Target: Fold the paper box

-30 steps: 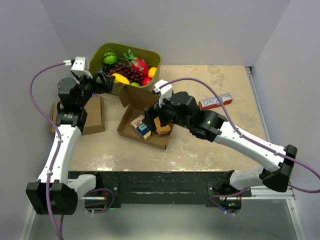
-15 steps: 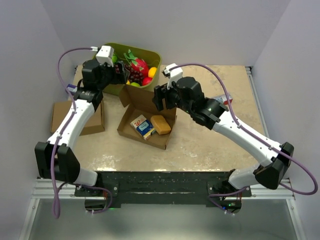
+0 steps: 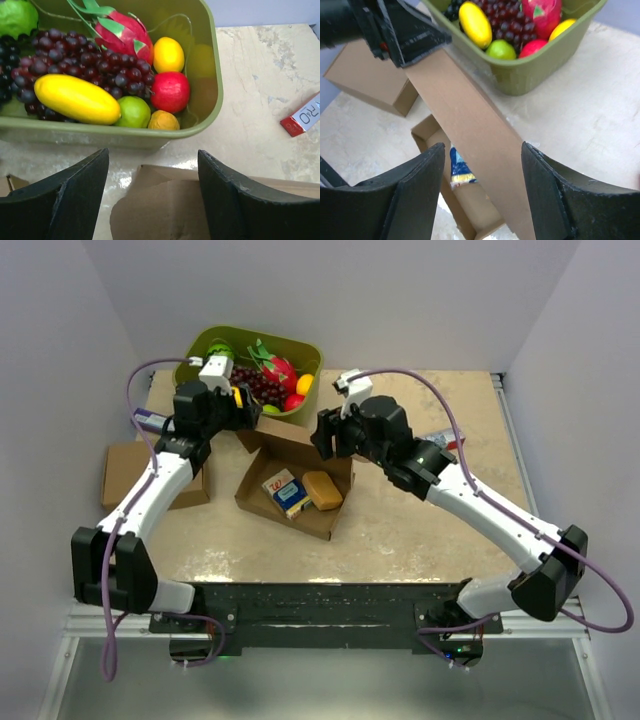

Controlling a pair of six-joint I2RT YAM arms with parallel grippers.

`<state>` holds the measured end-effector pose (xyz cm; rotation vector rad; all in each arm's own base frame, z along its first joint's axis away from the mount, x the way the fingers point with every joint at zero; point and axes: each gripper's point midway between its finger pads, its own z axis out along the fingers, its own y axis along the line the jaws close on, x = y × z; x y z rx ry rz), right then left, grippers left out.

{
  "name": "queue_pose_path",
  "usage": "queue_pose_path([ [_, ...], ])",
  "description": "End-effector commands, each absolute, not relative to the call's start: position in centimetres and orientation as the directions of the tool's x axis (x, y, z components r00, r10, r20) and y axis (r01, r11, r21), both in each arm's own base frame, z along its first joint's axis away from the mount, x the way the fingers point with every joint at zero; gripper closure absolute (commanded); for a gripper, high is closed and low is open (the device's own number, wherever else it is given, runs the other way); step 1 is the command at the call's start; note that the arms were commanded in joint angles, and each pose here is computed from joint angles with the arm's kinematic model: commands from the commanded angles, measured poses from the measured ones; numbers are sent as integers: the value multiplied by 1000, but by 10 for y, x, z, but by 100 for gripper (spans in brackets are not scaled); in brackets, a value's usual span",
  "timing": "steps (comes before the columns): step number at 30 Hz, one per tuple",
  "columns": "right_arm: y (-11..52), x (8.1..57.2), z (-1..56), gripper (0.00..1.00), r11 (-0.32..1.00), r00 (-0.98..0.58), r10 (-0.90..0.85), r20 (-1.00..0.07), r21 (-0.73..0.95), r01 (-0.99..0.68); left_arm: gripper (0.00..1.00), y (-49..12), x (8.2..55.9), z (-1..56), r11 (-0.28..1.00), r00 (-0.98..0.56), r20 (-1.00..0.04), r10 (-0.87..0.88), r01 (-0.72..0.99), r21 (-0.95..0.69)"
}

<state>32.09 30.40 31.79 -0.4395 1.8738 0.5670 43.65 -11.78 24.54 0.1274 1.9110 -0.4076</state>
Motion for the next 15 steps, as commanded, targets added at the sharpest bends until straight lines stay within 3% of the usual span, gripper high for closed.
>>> queue_pose_path([
  [1, 308, 301, 291, 36, 778, -425, -14, -905, 257, -573, 26, -124, 408, 225, 913, -441, -885, -153, 279, -297],
  [6, 302, 286, 254, 37, 775, -497, -22, -867, 299, -557, 27, -125, 386, 208, 900, -482, -856, -185, 267, -345],
  [11, 290, 283, 252, 36, 797, -498, -3, -867, 299, -524, 28, -138, 369, 196, 854, -522, -820, -235, 292, -431],
  [12, 288, 284, 255, 34, 802, -494, 1, -869, 296, -519, 28, -139, 365, 192, 847, -536, -808, -245, 286, -447],
  [15, 274, 284, 273, 13, 823, -464, 30, -885, 286, -492, 24, -140, 363, 207, 836, -482, -835, -266, 316, -449],
])
